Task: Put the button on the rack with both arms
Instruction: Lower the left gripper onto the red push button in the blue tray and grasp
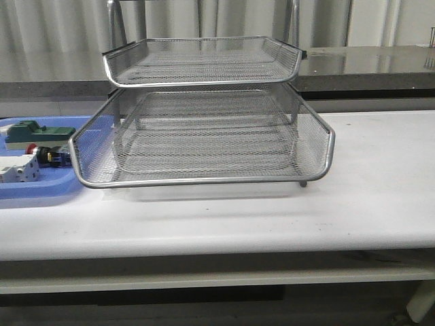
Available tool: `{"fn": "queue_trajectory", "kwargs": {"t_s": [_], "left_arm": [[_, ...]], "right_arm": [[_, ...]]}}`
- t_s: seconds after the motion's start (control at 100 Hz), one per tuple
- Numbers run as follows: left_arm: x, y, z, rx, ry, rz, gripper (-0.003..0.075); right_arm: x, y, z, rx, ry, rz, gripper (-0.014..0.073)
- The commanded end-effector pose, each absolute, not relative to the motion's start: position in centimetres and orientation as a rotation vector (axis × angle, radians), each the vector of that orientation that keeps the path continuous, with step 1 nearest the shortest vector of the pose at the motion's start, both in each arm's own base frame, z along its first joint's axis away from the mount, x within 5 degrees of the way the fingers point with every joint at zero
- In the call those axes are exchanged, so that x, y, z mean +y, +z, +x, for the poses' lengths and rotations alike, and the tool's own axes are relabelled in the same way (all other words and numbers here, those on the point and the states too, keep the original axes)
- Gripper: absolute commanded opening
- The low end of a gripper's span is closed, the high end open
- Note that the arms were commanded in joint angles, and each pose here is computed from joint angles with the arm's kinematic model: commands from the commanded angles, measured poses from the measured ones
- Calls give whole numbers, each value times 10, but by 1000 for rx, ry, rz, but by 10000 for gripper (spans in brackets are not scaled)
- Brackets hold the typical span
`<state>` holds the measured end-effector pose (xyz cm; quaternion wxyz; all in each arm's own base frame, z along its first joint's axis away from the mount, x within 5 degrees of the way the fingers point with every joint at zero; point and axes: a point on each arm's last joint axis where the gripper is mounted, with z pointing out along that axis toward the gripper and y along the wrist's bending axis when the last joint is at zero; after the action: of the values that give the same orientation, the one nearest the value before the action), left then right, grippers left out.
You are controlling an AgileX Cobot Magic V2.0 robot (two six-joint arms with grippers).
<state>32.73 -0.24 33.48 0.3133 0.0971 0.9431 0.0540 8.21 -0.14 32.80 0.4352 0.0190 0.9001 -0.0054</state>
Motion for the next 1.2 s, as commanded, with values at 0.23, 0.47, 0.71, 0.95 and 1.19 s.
{"fn": "queue_trajectory", "kwargs": {"t_s": [0.23, 0.47, 0.71, 0.95, 1.19], "left_arm": [[-3, 359, 325, 2378, 141, 243, 684], [-6, 360, 326, 2363, 94, 222, 683], [-6, 364, 343, 2311, 161, 383, 624], [-9, 359, 389, 2291, 248, 664, 612], [-12, 337, 439, 2335, 246, 821, 612]], "right_arm": [[-2, 340, 85, 2156, -26, 37, -68], [-2, 340, 85, 2156, -26, 37, -68], [-2, 340, 85, 2156, -26, 37, -68], [-2, 340, 85, 2156, -26, 37, -68], [-2, 340, 85, 2156, -26, 37, -68]]}}
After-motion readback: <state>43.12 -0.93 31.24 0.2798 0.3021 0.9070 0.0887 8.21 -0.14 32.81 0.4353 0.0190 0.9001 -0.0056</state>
